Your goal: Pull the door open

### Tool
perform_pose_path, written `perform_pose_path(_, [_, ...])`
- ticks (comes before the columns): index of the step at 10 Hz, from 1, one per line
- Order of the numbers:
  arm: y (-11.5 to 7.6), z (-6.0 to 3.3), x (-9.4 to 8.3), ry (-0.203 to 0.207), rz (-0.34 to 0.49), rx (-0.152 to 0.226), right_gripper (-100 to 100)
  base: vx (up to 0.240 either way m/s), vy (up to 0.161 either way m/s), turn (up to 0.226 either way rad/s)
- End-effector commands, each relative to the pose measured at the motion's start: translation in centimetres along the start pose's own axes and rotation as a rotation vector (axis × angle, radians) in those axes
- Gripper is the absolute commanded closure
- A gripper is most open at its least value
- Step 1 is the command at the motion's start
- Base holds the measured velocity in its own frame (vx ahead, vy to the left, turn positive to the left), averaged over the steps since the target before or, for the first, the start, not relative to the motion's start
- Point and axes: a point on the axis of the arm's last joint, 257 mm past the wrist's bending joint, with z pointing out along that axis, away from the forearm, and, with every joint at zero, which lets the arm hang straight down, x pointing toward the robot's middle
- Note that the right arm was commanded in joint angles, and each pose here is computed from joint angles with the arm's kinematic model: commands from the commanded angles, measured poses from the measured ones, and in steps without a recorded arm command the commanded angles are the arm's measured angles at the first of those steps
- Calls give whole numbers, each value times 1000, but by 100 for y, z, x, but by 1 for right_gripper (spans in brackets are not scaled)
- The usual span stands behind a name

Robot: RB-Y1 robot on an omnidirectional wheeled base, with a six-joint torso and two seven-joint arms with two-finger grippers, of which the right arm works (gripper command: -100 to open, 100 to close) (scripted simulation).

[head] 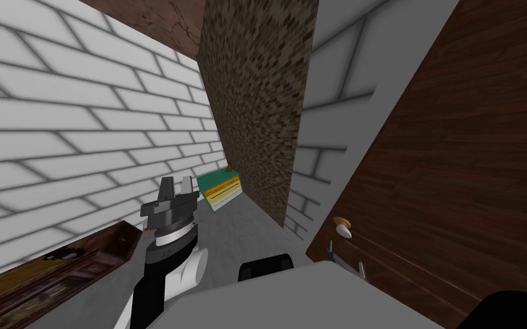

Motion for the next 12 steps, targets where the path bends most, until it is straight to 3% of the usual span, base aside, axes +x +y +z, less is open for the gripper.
perform_pose_path(1, [63, -52, -81, -18, 17, -22, -100, -52, -72, 301])
perform_pose_path(3, [143, -129, -164, -39, 37, -50, -100, -72, -84, 322])
perform_pose_path(4, [104, -109, -141, -33, 29, -39, -100, -35, -47, 50])
perform_pose_path(12, [450, 324, -296, -31, 28, 40, -100, 42, 80, -73])
